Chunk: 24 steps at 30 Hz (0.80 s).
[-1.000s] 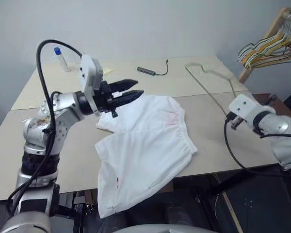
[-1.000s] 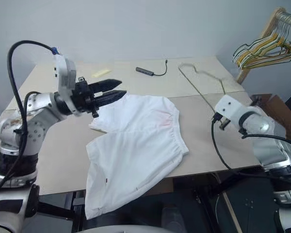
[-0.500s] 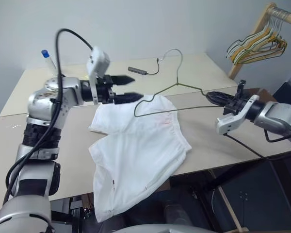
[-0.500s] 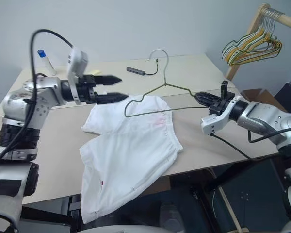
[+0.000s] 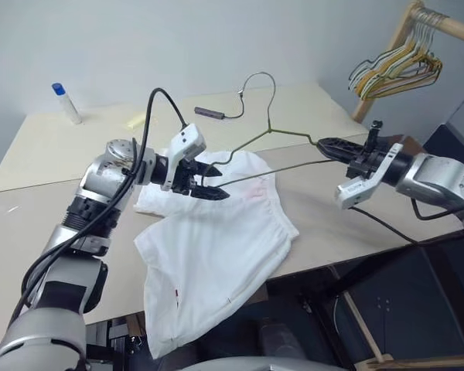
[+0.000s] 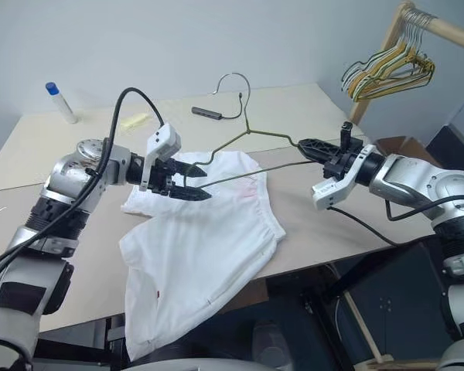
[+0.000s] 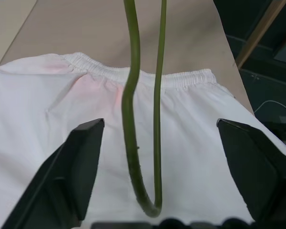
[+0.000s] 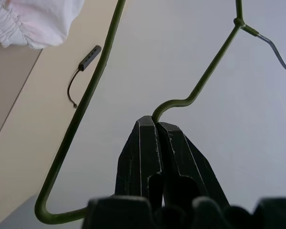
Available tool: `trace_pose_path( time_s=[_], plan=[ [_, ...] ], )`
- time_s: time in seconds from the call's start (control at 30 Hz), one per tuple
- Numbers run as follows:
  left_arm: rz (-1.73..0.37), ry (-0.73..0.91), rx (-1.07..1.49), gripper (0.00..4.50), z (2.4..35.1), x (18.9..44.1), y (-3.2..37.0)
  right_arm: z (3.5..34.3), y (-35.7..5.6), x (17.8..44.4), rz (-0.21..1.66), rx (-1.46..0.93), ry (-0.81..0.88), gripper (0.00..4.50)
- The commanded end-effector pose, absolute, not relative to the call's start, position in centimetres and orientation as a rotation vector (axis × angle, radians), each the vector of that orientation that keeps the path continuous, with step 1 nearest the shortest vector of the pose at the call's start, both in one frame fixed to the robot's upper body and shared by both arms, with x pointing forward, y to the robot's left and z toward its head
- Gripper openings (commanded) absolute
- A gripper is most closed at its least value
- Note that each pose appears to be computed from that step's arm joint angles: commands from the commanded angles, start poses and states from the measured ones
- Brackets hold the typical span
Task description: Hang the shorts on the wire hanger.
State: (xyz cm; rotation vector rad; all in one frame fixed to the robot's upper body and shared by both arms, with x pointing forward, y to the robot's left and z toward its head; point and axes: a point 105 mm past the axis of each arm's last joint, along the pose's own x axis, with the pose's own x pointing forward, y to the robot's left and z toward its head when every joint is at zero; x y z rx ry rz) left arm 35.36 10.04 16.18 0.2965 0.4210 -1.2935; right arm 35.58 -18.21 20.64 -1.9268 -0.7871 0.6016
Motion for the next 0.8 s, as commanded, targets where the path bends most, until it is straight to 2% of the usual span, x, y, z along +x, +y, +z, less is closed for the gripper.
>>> trace_pose_path(
  time_s=[0.03,0.3,0.33,0.63,0.77,0.8],
  plan=[
    [-1.286,0.366,0.306,2.75,17.7,35.5,9.9,23.6,-17.9,35.6,0.495,-1.915,-0.860,0.00],
    [-1.277,0.292,0.279,0.20,18.2,35.3,9.8,24.2,-17.9,35.7,0.471,-1.910,-0.865,0.00],
    [-1.271,0.284,0.273,0.02,18.3,35.3,9.8,24.4,-17.9,35.7,0.466,-1.908,-0.869,0.00],
    [-1.288,0.221,0.287,0.02,18.5,34.6,10.0,25.1,-17.4,35.7,0.474,-1.879,-0.897,0.00],
    [-1.270,0.208,0.284,0.02,18.5,34.7,10.0,24.5,-17.1,35.1,0.563,-1.830,-0.885,0.00],
    [-1.269,0.209,0.280,0.00,18.5,34.7,10.1,24.0,-17.1,34.7,0.621,-1.801,-0.870,0.27]
  ],
)
